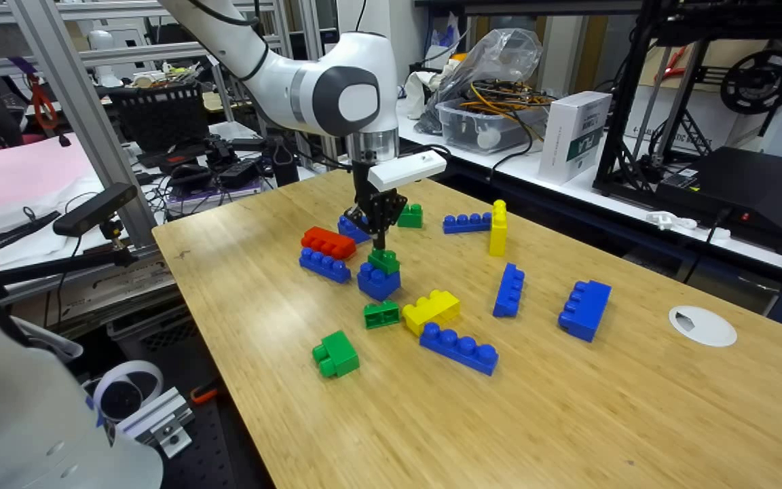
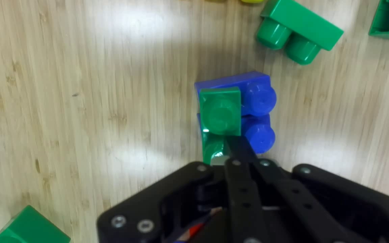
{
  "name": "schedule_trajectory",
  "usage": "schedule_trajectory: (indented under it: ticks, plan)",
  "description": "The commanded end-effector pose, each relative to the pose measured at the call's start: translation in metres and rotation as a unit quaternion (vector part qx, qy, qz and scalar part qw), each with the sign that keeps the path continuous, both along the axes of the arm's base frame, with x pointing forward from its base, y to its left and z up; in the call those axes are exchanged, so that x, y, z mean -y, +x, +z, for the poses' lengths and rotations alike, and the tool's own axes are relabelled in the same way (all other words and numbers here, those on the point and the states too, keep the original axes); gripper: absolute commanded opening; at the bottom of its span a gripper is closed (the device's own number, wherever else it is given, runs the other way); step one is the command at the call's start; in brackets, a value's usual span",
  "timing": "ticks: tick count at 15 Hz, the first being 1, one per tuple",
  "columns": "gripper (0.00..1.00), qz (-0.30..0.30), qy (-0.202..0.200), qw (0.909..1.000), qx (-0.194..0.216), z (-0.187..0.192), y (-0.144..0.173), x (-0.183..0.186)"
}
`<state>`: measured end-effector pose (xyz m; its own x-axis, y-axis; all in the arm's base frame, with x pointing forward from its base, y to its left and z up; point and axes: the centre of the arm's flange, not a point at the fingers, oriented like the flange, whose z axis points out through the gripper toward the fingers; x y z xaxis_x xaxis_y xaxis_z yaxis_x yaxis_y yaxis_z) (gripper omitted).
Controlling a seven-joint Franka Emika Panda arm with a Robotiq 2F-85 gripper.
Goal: Move the square blue block to the left and put the green block on the top
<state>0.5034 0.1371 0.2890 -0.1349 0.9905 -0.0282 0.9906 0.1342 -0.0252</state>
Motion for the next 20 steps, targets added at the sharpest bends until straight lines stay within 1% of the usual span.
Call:
schedule_trajectory:
  ticks: [1,20]
  plan:
    - [0.0,0.012,-0.004,0.9999,0.011,0.0,0.002,-0.002]
    - [0.0,0.036,-0.008,0.9993,0.006,-0.011,0.013,-0.002]
